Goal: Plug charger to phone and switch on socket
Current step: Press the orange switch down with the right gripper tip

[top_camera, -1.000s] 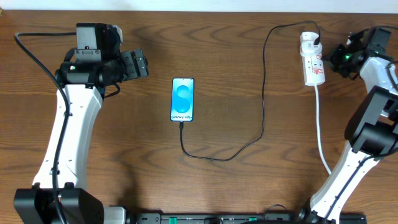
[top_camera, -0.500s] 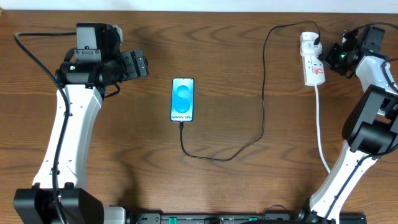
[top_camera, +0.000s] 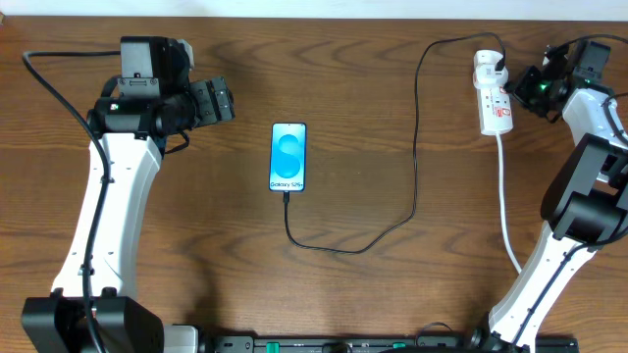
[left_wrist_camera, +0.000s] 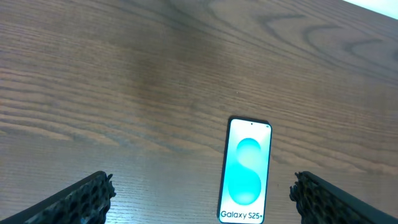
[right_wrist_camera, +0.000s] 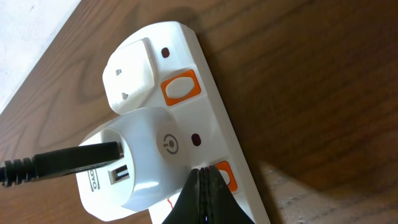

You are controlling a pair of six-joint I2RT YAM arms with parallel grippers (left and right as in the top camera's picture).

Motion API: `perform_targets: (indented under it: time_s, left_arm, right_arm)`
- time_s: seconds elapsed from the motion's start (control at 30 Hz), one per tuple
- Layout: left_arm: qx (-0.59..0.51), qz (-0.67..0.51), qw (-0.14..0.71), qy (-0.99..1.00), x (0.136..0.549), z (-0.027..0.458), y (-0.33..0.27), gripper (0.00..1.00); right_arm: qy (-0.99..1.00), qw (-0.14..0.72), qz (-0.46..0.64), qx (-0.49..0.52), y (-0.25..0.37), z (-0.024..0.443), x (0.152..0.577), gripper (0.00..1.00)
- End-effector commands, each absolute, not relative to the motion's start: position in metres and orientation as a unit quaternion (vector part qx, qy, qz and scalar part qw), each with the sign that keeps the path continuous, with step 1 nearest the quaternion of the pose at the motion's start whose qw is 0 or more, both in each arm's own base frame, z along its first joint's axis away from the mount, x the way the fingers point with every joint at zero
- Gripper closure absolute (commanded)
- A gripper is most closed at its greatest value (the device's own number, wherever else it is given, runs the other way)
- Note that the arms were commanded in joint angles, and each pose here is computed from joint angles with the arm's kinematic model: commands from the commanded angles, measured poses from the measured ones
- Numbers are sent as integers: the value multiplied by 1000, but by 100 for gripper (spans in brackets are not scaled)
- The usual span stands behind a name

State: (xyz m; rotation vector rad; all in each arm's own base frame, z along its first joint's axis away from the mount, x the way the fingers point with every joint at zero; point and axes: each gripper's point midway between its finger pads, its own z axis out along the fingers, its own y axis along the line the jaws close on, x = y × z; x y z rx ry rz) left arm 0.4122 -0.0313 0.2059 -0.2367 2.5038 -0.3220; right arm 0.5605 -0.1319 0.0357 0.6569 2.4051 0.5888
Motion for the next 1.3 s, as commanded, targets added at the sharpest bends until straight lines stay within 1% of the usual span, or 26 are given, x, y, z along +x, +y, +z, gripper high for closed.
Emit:
perform_targets:
  time_s: [0.0,0.33,0.47,1.0,1.27]
  left_arm:
    - [-88,-113,306,941,412,211,-27,5]
    - [-88,-113,306,941,412,211,-27,5]
    - [-88,-113,306,941,412,211,-27,5]
    - [-88,-113,306,941,412,211,-27,5]
    - [-88,-113,306,941,412,211,-27,5]
  right_arm:
    - [900,277,234,243,-123,33,561,99]
    - [915,266,201,228,-114,22,558,99]
    - [917,267,180,234,-120,19,557,99]
    - [915,271,177,242,-131,19,556,99]
    - [916,279,173,230,-132,21,558,99]
